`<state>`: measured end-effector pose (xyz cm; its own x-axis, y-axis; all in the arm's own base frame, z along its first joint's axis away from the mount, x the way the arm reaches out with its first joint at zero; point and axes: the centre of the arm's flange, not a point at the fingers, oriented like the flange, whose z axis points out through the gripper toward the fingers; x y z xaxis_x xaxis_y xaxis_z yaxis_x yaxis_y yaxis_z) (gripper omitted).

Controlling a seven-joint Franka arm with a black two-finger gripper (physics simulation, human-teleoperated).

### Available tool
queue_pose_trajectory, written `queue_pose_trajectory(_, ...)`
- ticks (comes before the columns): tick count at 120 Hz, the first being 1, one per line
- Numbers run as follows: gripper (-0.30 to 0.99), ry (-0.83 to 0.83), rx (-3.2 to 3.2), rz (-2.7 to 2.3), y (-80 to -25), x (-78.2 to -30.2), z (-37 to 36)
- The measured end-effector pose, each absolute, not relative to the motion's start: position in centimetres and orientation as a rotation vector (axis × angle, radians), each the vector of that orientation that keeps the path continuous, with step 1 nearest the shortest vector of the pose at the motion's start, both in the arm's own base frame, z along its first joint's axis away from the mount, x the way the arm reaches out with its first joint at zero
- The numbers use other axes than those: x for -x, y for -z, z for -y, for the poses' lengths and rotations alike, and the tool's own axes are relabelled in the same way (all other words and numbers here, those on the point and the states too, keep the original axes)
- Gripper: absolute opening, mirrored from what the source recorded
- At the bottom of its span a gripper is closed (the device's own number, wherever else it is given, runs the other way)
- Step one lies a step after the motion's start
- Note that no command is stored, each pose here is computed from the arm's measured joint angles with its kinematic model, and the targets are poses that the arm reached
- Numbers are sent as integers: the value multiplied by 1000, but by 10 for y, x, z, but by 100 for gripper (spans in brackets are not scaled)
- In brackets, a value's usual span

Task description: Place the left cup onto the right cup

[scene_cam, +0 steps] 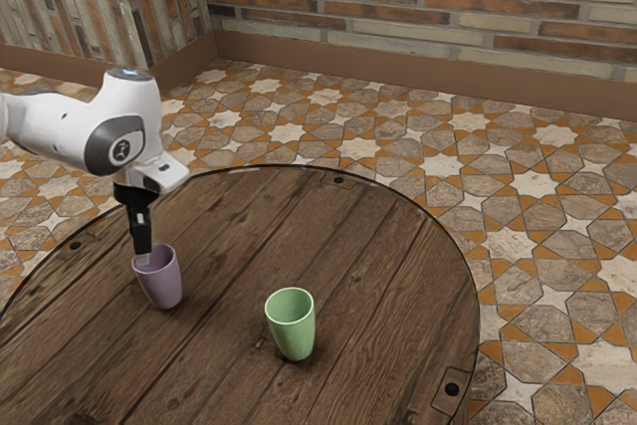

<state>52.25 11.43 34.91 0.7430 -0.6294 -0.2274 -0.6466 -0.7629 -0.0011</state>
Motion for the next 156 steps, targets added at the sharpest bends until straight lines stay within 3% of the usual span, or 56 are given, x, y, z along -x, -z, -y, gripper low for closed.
queue_pose_trajectory(71, 68, -262, 2824, -1047, -325, -535, -121)
queue_pose_trajectory(79, 59, -248, 2824, -1047, -323, -537, -119)
queue_pose_trajectory(99, 23, -235, 2836, -1038, -317, -536, -112)
queue_pose_trajectory(111, 9, -234, 2850, -1024, -314, -534, -111)
queue_pose_trajectory(129, -2, -224, 2858, -1004, -316, -532, -110)
queue_pose_trajectory(156, -7, -168, 2841, -988, -328, -534, -110)
